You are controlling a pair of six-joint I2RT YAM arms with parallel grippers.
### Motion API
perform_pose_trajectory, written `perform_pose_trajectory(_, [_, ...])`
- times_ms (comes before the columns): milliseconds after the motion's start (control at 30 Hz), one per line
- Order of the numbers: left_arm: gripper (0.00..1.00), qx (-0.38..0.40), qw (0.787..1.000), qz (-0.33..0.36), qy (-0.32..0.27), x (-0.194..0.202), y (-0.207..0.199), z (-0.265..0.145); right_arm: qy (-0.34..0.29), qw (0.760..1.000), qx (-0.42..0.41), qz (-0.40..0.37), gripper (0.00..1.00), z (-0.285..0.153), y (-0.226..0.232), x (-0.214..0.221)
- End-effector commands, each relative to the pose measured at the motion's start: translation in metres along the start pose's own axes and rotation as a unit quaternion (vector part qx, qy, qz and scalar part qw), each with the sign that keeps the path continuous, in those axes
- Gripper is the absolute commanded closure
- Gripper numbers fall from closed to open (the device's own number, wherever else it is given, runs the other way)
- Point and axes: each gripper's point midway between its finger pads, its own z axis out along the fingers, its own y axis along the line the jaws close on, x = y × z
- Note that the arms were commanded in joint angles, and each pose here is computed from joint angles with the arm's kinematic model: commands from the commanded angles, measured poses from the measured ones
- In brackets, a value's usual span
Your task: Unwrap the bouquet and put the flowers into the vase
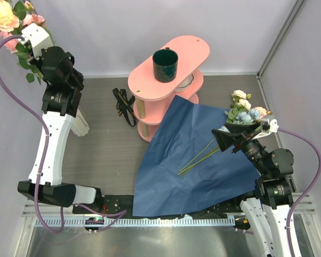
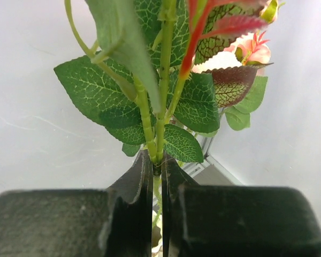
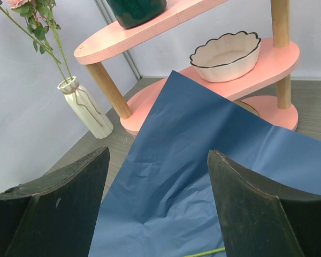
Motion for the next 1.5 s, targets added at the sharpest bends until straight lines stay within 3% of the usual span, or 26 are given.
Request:
perform_pose_trajectory(0, [1.0, -0.042, 0.999, -0.009, -0.021, -0.005, 0.003, 0.008, -0.021, 1.0, -0.013, -0.013, 0.2, -0.001, 0.007, -0.01])
perform_pose_trajectory(567, [1.0, -0.049, 0.998, 0.03, 0.03, 0.059, -0.013, 0.014, -0.019, 1.0, -0.011, -0.011, 0.2, -0.001, 0.005, -0.008])
perform_pose_trajectory(967, [1.0, -0.043, 0.998, 0.015, 0.043, 0.068, -0.006, 0.007, -0.018, 1.0, -0.01, -0.009, 0.2, 0.0, 0.004, -0.007])
perform_pose_trajectory(1300, [1.0, -0.054, 0.995, 0.056, 0.059, 0.094, -0.013, 0.014, -0.016, 1.0, -0.011, -0.007, 0.2, 0.0, 0.004, -0.005])
perform_pose_trajectory(1467, [0.94, -0.058, 0.993, 0.065, 0.083, 0.117, -0.014, 0.019, -0.015, 1.0, -0.011, -0.007, 0.2, 0.001, 0.004, -0.005])
